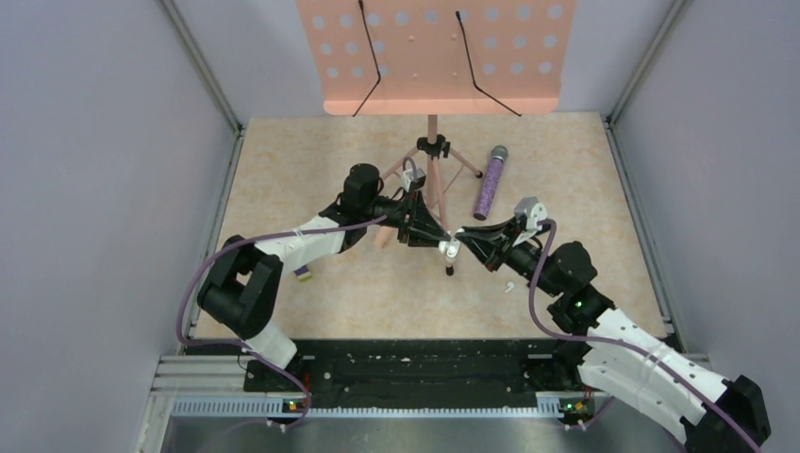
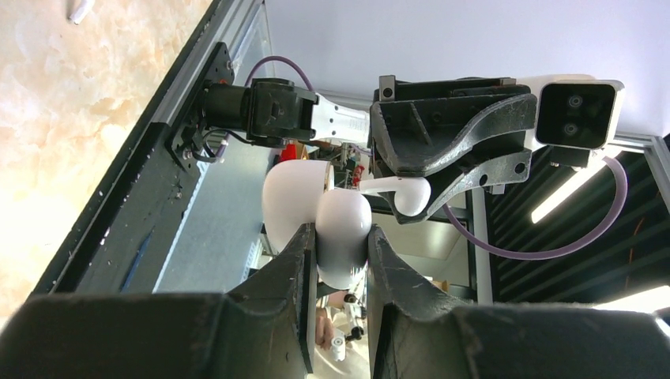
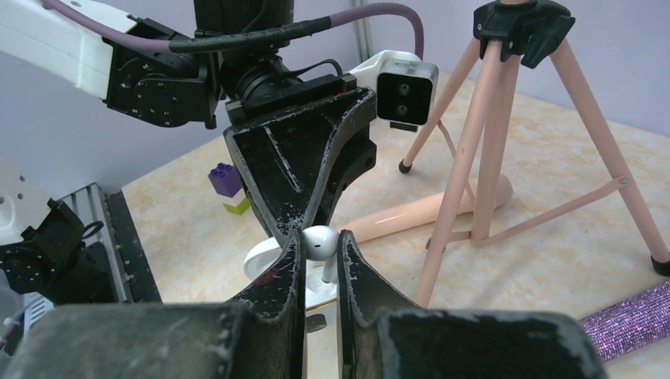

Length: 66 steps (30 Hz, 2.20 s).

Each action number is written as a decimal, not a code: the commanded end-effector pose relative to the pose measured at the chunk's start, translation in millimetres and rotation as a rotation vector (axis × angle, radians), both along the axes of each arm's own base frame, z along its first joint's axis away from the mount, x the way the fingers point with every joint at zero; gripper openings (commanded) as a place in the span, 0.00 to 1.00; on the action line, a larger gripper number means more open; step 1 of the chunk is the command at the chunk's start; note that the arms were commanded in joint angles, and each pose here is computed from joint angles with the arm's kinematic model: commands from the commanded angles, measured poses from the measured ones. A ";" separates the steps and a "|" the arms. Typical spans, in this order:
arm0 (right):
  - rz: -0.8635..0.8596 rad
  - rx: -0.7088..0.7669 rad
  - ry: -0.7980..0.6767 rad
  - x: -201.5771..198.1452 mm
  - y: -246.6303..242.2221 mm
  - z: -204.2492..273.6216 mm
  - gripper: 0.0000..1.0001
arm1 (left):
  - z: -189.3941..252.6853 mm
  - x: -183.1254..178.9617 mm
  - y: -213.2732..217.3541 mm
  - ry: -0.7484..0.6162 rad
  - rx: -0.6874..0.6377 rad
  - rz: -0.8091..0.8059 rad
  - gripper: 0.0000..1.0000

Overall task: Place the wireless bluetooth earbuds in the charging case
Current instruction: Insert the right earbud into the right side groove of the charging case.

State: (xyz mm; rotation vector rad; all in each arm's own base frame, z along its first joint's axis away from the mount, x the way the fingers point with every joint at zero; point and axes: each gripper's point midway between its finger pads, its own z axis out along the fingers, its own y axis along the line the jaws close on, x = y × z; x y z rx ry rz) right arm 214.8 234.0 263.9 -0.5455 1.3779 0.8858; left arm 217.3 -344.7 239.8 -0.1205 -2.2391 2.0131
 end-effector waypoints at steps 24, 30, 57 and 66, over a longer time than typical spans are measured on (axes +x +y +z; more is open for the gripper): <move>0.012 0.039 -0.044 3.1 7.8 -2.0 0.00 | 24.1 -4.8 1.1 0.019 -0.119 -0.048 0.00; 0.024 0.025 -0.035 0.2 8.1 -8.8 0.00 | 24.6 -5.4 1.2 0.021 -0.126 -0.051 0.00; 0.115 -0.093 0.051 -21.1 9.6 -43.9 0.00 | 31.5 -2.2 2.1 0.018 -0.161 -0.047 0.00; 0.080 -0.071 0.065 -16.1 6.9 -25.4 0.36 | 28.4 -1.6 1.7 0.022 -0.158 -0.046 0.00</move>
